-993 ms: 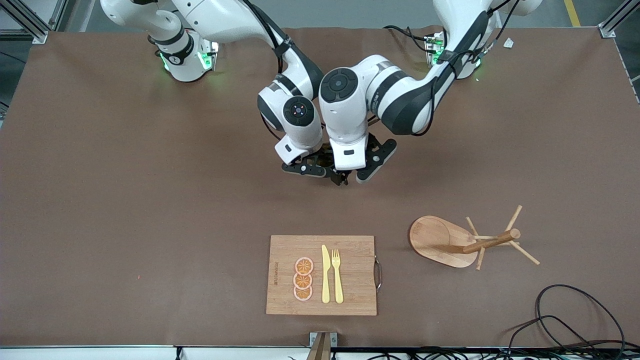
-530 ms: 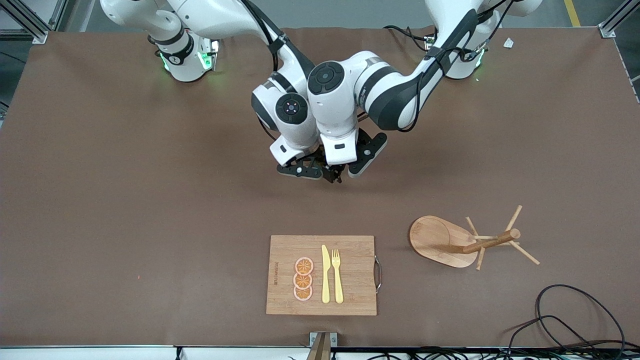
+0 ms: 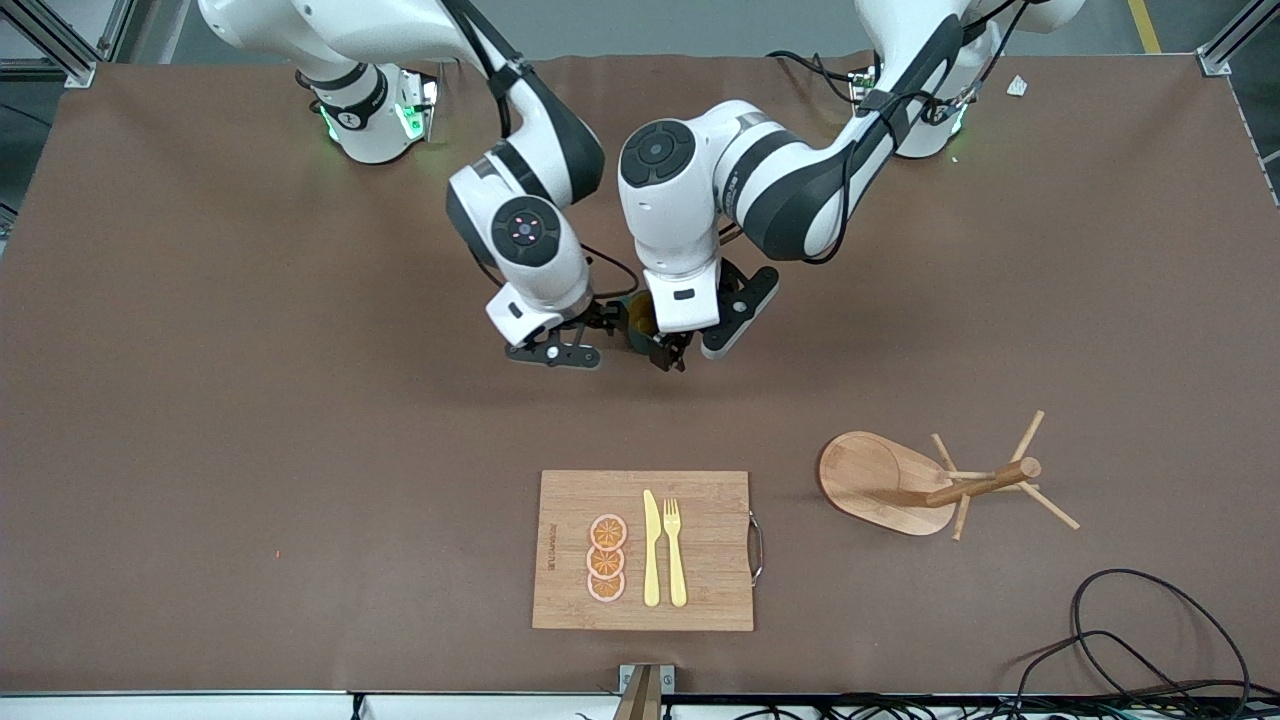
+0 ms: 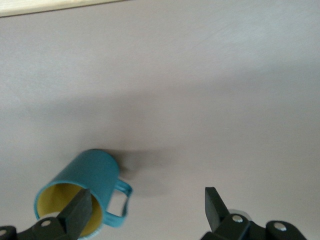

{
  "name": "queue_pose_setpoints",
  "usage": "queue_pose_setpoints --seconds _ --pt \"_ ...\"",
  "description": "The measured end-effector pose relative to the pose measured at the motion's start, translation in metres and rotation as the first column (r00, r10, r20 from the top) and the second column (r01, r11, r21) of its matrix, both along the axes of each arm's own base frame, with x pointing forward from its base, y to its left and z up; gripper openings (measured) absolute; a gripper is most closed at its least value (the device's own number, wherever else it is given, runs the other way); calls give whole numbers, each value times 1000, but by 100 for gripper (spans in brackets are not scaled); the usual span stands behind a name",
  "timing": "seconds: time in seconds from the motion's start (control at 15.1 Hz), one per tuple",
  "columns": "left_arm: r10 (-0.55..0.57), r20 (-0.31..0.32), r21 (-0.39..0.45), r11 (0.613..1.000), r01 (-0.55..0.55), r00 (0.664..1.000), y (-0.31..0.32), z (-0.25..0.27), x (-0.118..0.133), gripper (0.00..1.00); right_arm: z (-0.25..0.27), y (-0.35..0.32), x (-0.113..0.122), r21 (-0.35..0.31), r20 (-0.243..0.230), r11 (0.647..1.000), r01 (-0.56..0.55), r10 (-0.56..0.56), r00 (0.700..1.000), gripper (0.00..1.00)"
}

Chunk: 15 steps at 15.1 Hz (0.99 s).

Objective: Pass cup and hang on rack

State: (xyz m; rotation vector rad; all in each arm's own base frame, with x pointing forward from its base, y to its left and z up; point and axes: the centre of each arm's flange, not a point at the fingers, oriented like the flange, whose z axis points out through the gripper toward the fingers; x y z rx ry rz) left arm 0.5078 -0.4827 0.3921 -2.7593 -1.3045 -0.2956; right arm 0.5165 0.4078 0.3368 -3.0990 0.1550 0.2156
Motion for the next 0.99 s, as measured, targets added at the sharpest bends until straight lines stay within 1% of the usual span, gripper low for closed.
queue_pose_setpoints --seconds 0.26,0.4,0.53,0.73,0.99 --pt "50 11 -25 998 -50 999 -17 -3 -5 100 39 -54 18 1 -47 998 -70 70 996 100" --pt "72 9 -38 997 -72 997 -36 -13 -12 100 59 -82 24 7 -68 995 -95 96 993 100" --pt "86 15 -28 996 -85 996 -53 -28 -21 100 78 -104 28 12 -81 995 -102 102 991 100" --pt "97 57 6 995 -98 994 -79 -47 -42 100 105 -136 29 18 -97 995 -97 98 990 100" --pt "102 104 40 993 -107 989 -117 -76 -84 100 138 -191 33 21 -114 998 -60 62 991 100"
